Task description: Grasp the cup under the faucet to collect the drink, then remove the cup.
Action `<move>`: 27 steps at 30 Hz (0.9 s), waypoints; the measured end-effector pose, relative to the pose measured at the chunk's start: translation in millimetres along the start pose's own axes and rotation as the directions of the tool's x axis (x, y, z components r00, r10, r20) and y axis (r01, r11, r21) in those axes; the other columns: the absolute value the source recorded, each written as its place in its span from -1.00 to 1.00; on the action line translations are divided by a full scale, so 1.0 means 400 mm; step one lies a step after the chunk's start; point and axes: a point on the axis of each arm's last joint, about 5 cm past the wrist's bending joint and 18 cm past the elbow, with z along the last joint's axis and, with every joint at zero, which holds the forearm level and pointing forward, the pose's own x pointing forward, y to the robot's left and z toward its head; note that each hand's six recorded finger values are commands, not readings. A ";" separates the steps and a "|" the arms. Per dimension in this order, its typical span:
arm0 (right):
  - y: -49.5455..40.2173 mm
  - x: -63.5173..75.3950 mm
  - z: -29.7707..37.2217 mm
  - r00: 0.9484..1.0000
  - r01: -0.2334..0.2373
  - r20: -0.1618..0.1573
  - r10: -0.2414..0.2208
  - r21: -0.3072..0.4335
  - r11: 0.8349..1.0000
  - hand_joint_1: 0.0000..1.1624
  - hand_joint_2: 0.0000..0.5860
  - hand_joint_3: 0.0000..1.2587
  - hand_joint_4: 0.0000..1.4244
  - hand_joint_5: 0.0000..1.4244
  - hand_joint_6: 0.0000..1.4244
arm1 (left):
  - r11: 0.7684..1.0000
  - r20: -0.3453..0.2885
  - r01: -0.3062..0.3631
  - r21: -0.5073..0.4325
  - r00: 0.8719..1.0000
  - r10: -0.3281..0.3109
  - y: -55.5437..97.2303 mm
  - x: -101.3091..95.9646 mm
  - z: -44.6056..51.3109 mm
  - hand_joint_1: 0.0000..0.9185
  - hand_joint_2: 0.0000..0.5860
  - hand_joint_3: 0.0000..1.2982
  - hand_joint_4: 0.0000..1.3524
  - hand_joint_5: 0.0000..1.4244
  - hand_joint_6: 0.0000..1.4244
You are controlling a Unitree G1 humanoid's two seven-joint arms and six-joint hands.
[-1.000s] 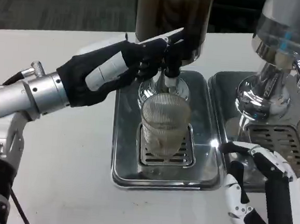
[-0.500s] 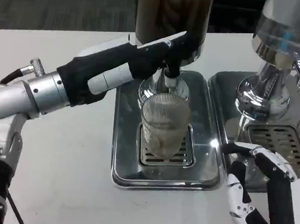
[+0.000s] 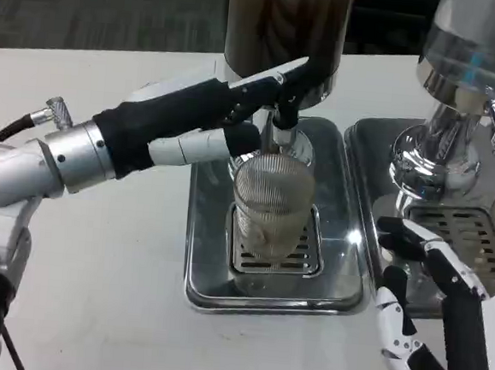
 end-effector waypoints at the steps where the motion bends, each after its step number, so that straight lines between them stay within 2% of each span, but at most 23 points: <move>1: -0.001 0.000 0.000 1.000 0.001 -0.001 -0.001 0.003 1.000 -0.29 0.95 -0.46 -0.48 -0.50 -0.64 | 1.000 0.000 0.000 0.002 1.000 0.000 -0.001 0.000 0.000 -1.00 -0.96 -1.00 -1.00 -1.00 -1.00; 9: -0.004 0.003 0.001 1.000 0.000 -0.007 0.000 0.027 1.000 -0.29 0.95 -0.47 -0.50 -0.51 -0.63 | 0.999 -0.006 0.004 0.041 1.000 -0.004 -0.005 0.003 0.002 -1.00 -0.97 -1.00 -1.00 -1.00 -1.00; 13: -0.007 0.005 0.000 1.000 0.003 -0.013 -0.002 0.040 0.999 -0.25 0.74 -0.53 -0.60 -0.57 -0.63 | 0.998 -0.010 0.008 0.057 1.000 -0.007 -0.005 0.002 0.004 -1.00 -0.97 -1.00 -1.00 -1.00 -1.00; 16: -0.011 0.009 0.000 1.000 -0.002 -0.025 0.004 0.083 0.997 -0.21 0.59 -0.58 -0.65 -0.60 -0.63 | 0.997 -0.011 0.008 0.076 1.000 -0.007 -0.005 0.001 0.005 -1.00 -0.97 -1.00 -1.00 -1.00 -1.00; 20: -0.015 0.015 -0.002 0.999 -0.014 -0.035 0.019 0.134 0.991 -0.19 0.55 -0.61 -0.68 -0.63 -0.63 | 0.993 -0.017 0.011 0.115 1.000 -0.009 -0.006 0.001 0.009 -1.00 -0.97 -1.00 -1.00 -1.00 -1.00; 27: -0.019 0.020 -0.003 0.998 -0.038 -0.034 0.044 0.160 0.986 -0.17 0.48 -0.63 -0.70 -0.65 -0.63 | 0.985 -0.024 0.028 0.168 0.999 -0.024 -0.010 0.005 0.012 -1.00 -0.97 -1.00 -1.00 -1.00 -1.00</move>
